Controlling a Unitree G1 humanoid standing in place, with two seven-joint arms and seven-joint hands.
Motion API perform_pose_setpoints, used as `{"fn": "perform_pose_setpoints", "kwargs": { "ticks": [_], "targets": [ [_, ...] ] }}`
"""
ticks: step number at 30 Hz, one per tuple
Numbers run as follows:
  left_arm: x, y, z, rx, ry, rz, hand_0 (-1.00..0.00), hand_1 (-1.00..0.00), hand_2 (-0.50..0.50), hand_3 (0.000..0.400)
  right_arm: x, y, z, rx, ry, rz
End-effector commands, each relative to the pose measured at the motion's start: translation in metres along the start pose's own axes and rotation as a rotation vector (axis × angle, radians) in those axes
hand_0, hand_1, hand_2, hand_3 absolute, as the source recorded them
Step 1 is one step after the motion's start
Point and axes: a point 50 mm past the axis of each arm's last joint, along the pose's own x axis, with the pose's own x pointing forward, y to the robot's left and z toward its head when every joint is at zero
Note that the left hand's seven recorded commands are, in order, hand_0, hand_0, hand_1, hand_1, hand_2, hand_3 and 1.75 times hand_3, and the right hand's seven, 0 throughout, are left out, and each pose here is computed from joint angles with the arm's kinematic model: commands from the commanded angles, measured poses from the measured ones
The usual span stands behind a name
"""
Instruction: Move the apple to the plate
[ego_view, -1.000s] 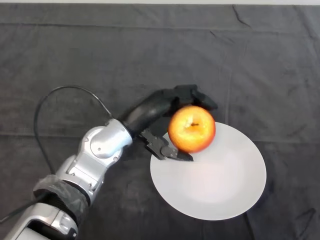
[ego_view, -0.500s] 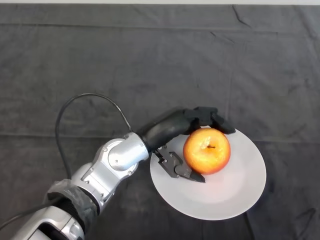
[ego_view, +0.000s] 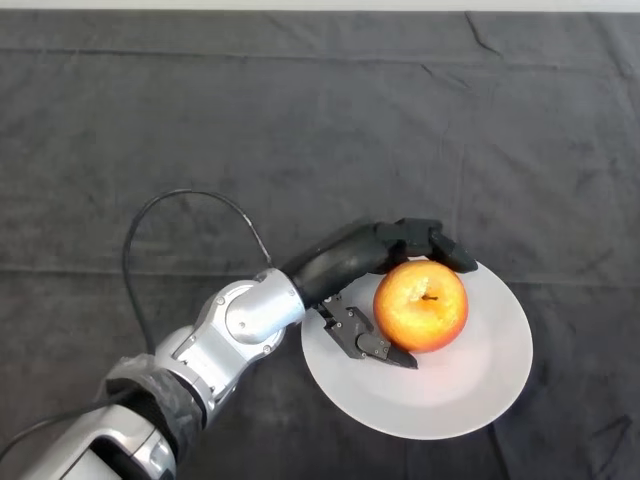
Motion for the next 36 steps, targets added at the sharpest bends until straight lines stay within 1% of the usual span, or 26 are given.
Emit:
{"fn": "perform_pose_setpoints", "kwargs": {
  "ticks": [1, 2, 3, 13, 17, 31, 36],
  "targets": [
    [-0.006, -0.005, -0.015, 0.021, 0.087, -0.061, 0.0, -0.21, 0.1, 0.083, -0.002, 0.0025, -0.0119, 0.005, 0.035, 0.011],
    [-0.007, -0.005, -0.016, 0.023, 0.09, -0.063, 0.0, -0.01, 0.0, 0.003, -0.002, 0.0025, -0.0119, 0.005, 0.035, 0.011],
    [-0.007, -0.005, -0.017, 0.025, 0.094, -0.065, 0.0, 0.0, 0.0, 0.0, -0.002, 0.0025, -0.0119, 0.004, 0.035, 0.011],
    [-0.007, -0.001, -0.019, 0.042, 0.111, -0.063, 0.0, 0.0, 0.0, 0.0, -0.0019, 0.0025, -0.0119, 0.004, 0.035, 0.011],
    [-0.007, 0.007, -0.017, 0.049, 0.107, -0.053, 0.0, 0.0, 0.0, 0.0, -0.0019, 0.0025, -0.0119, 0.004, 0.035, 0.011],
    [-0.018, 0.043, -0.006, 0.072, 0.035, 0.066, 0.0, 0.0, 0.0, 0.0, -0.0019, 0.0025, -0.0119, 0.004, 0.035, 0.011],
    [-0.027, 0.055, -0.005, 0.075, 0.016, 0.118, 0.0, 0.0, 0.0, 0.0, -0.0019, 0.0026, -0.0119, 0.004, 0.035, 0.011]
  ]
}}
